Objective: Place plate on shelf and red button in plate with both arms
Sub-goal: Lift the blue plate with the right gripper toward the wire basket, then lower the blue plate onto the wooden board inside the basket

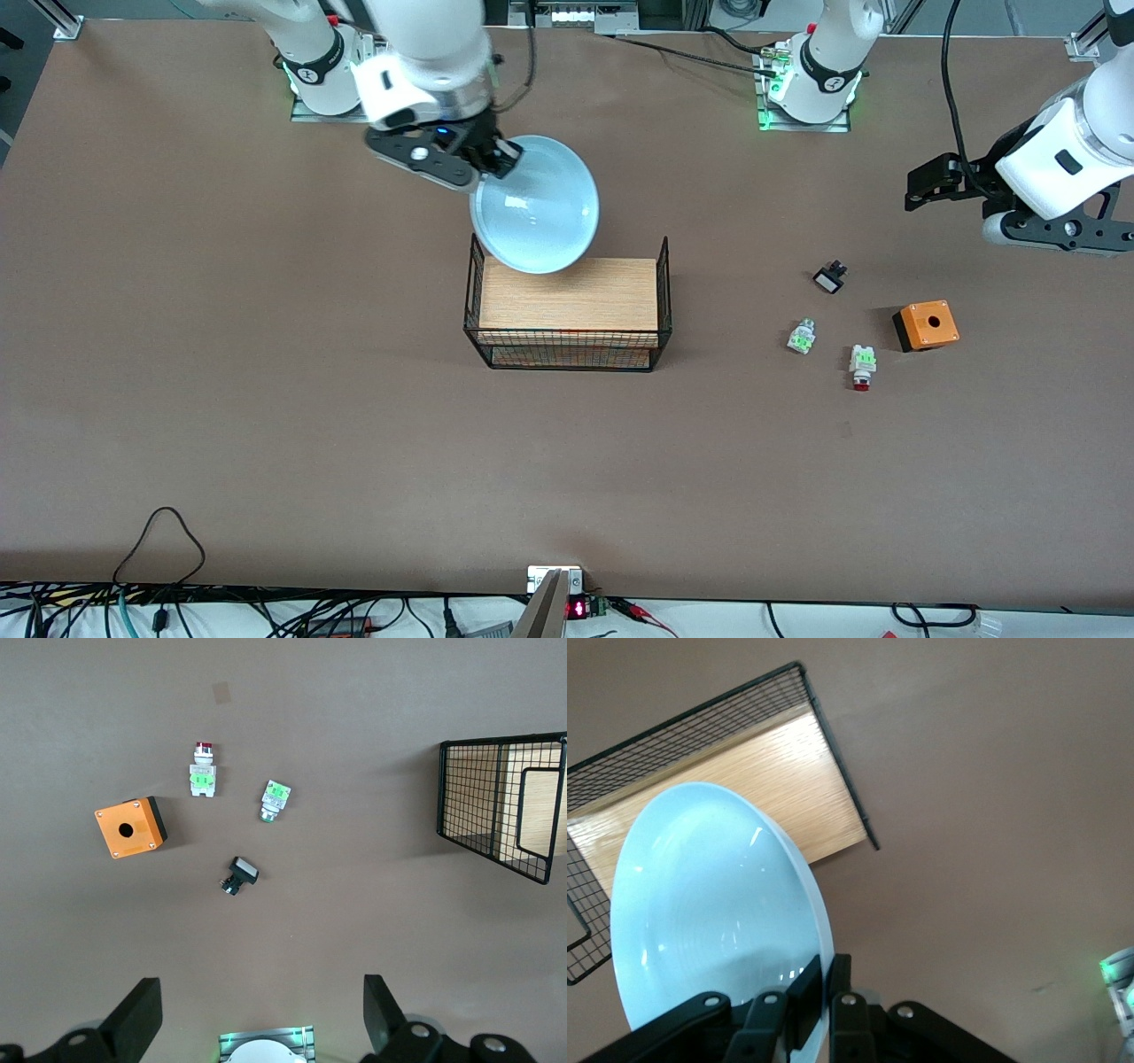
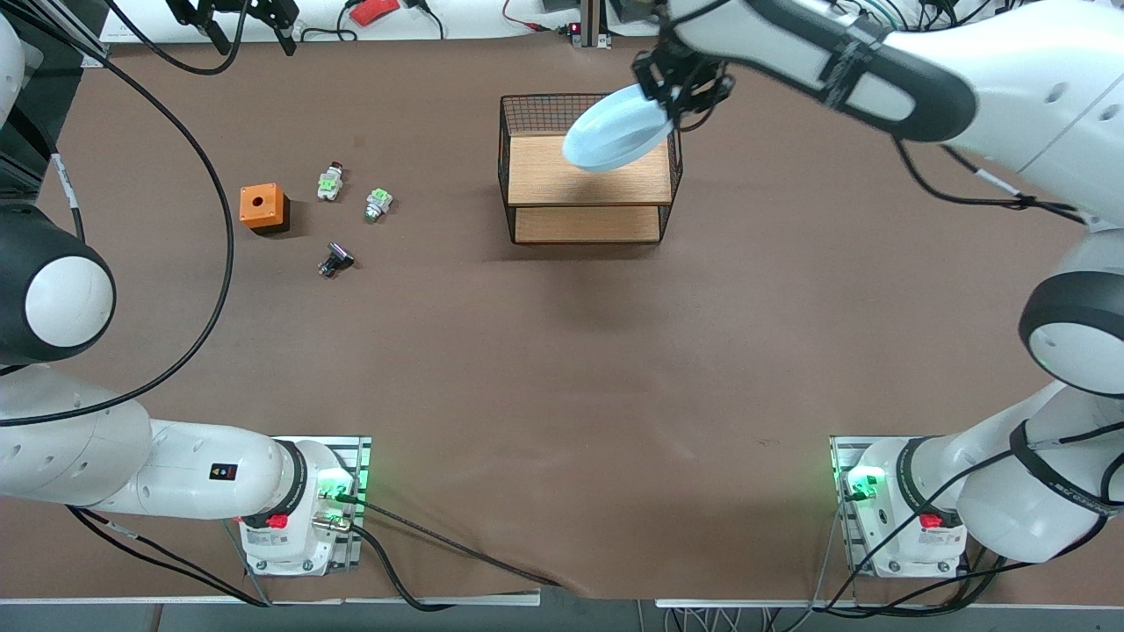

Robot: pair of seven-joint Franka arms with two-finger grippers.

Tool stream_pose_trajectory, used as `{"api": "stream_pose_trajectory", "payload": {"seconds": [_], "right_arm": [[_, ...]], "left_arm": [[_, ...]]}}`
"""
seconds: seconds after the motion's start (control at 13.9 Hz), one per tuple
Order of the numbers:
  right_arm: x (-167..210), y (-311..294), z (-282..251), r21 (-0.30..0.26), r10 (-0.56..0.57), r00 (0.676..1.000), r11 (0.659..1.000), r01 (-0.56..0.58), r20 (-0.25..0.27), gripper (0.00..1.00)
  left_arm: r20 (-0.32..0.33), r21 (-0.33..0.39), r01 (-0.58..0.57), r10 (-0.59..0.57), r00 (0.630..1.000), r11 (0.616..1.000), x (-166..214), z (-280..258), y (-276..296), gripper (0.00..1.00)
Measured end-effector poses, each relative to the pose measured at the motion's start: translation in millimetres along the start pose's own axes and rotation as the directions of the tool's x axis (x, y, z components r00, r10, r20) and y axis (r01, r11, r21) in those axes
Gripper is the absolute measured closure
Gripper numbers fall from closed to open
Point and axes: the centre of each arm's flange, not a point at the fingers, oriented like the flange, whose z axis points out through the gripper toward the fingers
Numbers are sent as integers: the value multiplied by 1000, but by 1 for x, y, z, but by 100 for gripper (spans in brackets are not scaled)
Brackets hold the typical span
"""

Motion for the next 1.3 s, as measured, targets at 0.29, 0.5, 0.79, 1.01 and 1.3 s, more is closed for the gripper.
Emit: {"api": "stream_pose_trajectory", "payload": {"seconds": [0.29, 0.5, 0.79, 1.01, 1.3], "right_arm": [[-16, -32, 40, 9, 32, 999, 999, -32, -8, 93], [-11, -41, 70, 7, 40, 999, 999, -40, -11, 93], [0, -39, 95, 18, 56, 998, 998, -56, -21, 93], [11, -37, 112, 29, 73, 997, 997, -72, -32, 93], [35, -37, 139, 23, 83, 995, 996, -82, -50, 93]], "left_arm": [[0, 0, 0, 0, 1000, 1000, 0, 0, 0, 0], [-1, 0, 0, 0, 1000, 1000, 0, 0, 0, 0], [-1, 0, 0, 0, 1000, 1000, 0, 0, 0, 0], [-1, 0, 0, 0, 1000, 1000, 0, 0, 0, 0], [-1, 0, 1, -1, 1000, 1000, 0, 0, 0, 0]]}}
